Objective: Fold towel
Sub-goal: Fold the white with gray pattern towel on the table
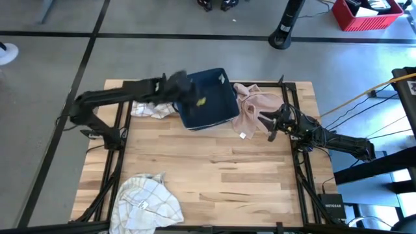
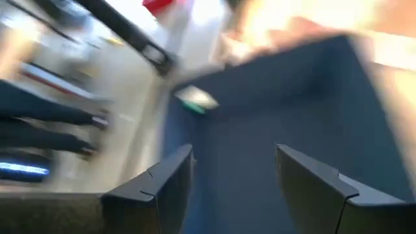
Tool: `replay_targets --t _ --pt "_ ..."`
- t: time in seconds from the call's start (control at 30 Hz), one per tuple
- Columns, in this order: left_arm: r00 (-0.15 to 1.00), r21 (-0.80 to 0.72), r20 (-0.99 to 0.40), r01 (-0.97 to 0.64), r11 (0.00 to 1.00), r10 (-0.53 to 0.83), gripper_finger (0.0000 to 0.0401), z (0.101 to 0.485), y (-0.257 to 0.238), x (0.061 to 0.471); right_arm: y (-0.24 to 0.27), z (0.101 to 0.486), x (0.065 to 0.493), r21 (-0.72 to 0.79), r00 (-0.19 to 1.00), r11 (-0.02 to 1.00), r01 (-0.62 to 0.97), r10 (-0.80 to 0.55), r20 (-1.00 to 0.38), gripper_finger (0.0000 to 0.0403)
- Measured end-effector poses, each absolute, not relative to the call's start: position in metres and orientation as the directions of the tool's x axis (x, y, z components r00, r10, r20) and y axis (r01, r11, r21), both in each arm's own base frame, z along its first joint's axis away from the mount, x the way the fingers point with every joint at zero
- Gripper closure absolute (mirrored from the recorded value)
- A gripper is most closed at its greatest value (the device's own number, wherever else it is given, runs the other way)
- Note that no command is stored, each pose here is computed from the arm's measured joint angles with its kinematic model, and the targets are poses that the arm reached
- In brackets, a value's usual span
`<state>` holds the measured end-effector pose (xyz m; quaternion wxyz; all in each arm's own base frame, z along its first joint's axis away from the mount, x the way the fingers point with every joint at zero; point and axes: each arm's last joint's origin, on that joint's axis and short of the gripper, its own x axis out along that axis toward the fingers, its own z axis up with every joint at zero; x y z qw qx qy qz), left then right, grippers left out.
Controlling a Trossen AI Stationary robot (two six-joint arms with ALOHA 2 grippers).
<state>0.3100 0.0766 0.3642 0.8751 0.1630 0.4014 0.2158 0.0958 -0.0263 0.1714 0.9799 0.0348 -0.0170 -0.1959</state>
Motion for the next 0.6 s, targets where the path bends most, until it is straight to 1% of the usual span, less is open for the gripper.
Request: replay_targets --t 0.1,0.23,0.37,0.47,0.6 --pt "0.532 0.338 -0.74 -0.235 0.911 0.412 0.0191 0.366 0.033 0.287 -0.025 0.177 0.095 0.074 0.941 0.94 0.333 -0.336 0.032 0.0254" --pt "0.433 0.233 -0.843 -0.242 0.942 0.32 0.0191 0.355 -0.021 0.265 -0.022 0.186 0.095 0.071 0.968 0.968 0.239 -0.243 0.06 0.0249" --pt "0.387 0.146 -0.892 -0.245 0.958 0.235 0.0191 0.34 -0.072 0.249 -0.021 0.189 0.094 0.07 0.972 0.974 0.217 -0.222 0.074 0.0249" --pt "0.365 0.035 -0.923 -0.245 0.969 0.125 0.0191 0.325 -0.109 0.238 -0.021 0.189 0.094 0.08 0.975 0.976 0.204 -0.21 0.071 0.0249" --pt "0.345 -0.132 -0.938 -0.293 0.947 -0.024 0.0191 0.305 -0.148 0.222 -0.02 0.187 0.094 0.103 0.979 0.977 0.189 -0.195 0.052 0.0249"
